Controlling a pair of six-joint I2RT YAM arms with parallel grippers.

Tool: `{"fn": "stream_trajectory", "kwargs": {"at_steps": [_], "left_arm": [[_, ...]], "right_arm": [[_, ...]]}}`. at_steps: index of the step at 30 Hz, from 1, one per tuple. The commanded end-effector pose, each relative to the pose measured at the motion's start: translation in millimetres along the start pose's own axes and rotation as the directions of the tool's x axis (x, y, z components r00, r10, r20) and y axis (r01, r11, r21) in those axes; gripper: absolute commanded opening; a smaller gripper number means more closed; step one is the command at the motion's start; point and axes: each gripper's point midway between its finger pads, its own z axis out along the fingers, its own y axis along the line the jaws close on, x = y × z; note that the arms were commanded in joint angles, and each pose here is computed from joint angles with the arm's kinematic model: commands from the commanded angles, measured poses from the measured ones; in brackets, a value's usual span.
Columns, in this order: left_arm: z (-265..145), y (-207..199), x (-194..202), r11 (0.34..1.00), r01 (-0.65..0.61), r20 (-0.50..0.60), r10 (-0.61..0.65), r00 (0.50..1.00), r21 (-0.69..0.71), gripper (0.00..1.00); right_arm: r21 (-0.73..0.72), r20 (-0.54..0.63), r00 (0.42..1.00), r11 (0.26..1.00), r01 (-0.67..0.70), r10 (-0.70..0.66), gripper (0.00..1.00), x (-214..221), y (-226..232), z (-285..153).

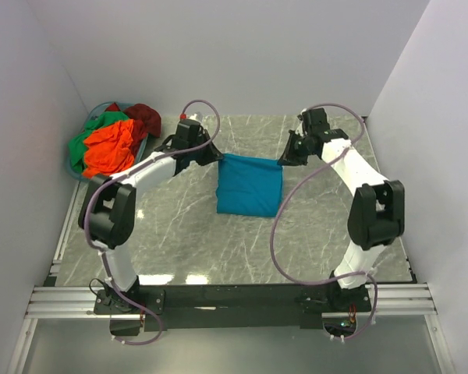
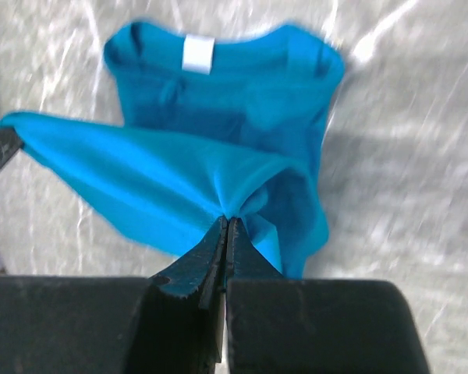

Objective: Fold and stack the t-shirts
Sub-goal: Fold the tshirt

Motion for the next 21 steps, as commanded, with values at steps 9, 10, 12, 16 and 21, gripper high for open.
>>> {"fn": "stream_trajectory", "kwargs": {"at_steps": [9, 10, 12, 16, 21], "left_arm": [[51, 17, -40, 0.995, -0.067, 0.081, 0.073, 0.994, -0.079, 0.31], [54, 19, -44, 0.994, -0.059, 0.091, 0.068, 0.994, -0.095, 0.55], [55, 18, -45, 0.994, -0.059, 0.093, 0.068, 0.993, -0.095, 0.99], [46, 8, -57, 0.993, -0.075, 0.113, 0.086, 0.990, -0.094, 0.99], [24, -6, -54, 0.997, -0.075, 0.122, 0.079, 0.989, -0.033, 0.99]], "right_arm": [[0.053, 0.071, 0.997, 0.999, 0.012, -0.016, 0.55, -59, -8, 54], [0.060, 0.059, 0.998, 0.998, 0.007, -0.011, 0.62, -59, -11, 60], [0.056, 0.074, 0.997, 0.998, 0.020, -0.024, 0.71, -71, -5, 56], [0.051, 0.107, 0.993, 0.998, 0.040, -0.045, 0.77, -80, 4, 41], [0.063, 0.128, 0.990, 0.997, 0.044, -0.052, 0.81, -62, 4, 22]]}}
